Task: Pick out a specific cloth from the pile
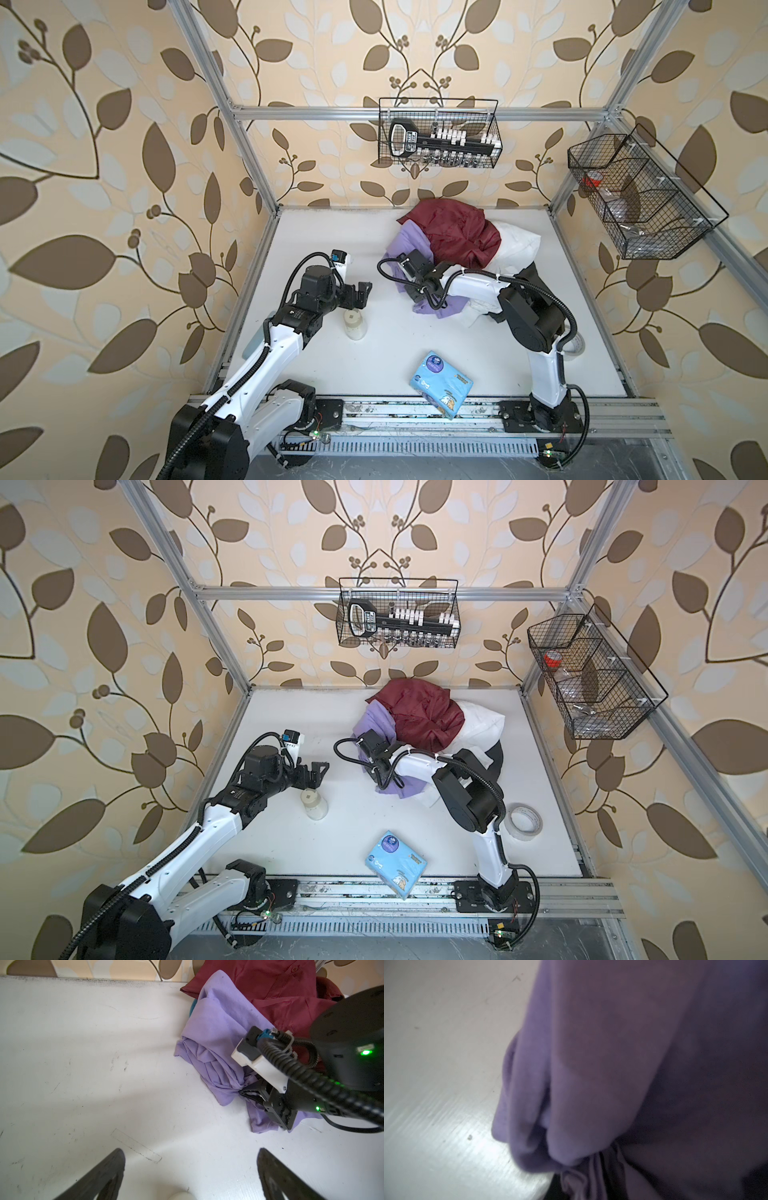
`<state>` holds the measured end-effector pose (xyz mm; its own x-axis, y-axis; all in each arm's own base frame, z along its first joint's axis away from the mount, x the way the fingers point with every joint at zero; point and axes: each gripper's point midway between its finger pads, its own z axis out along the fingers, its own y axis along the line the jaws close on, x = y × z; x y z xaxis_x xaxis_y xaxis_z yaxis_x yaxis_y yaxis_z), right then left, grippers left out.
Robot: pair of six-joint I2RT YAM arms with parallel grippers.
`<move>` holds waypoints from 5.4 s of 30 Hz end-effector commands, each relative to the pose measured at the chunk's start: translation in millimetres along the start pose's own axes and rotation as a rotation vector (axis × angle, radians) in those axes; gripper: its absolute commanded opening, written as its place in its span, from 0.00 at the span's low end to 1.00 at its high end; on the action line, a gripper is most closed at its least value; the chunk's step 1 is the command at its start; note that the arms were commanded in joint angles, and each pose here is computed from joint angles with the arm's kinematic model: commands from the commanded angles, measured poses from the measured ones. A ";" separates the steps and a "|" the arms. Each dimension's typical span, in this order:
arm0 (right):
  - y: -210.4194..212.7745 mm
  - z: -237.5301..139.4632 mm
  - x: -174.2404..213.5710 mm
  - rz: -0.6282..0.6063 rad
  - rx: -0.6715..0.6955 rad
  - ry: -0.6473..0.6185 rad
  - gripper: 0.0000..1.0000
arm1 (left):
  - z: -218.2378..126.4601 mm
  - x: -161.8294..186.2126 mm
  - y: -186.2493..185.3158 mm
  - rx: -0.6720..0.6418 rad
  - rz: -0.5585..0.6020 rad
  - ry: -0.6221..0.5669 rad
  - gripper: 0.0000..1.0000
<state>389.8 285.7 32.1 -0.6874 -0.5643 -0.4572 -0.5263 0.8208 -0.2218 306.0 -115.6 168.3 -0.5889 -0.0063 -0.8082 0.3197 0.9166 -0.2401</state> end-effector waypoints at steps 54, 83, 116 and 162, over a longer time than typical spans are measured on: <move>101.4 -160.2 -301.3 0.065 -0.911 -0.911 0.00 | -87.7 -58.3 38.3 -0.303 -0.080 -0.467 0.99; 142.2 54.7 -128.8 0.122 -0.815 -0.193 0.53 | -73.6 -49.9 42.3 -0.320 -0.077 -0.407 0.99; 77.5 -50.4 -145.7 0.125 -0.612 -0.322 1.00 | -73.4 -49.8 44.1 -0.334 -0.055 -0.406 0.99; -255.5 -105.3 140.4 0.565 0.333 -0.811 1.00 | 54.1 28.6 164.7 -0.494 -0.077 -0.208 0.99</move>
<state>362.9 -23.3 87.5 -0.2855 0.0611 -0.9564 0.0930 0.9950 0.0358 368.5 15.2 58.4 -0.4646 -0.1173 -0.8777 -0.1608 0.9859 -0.0467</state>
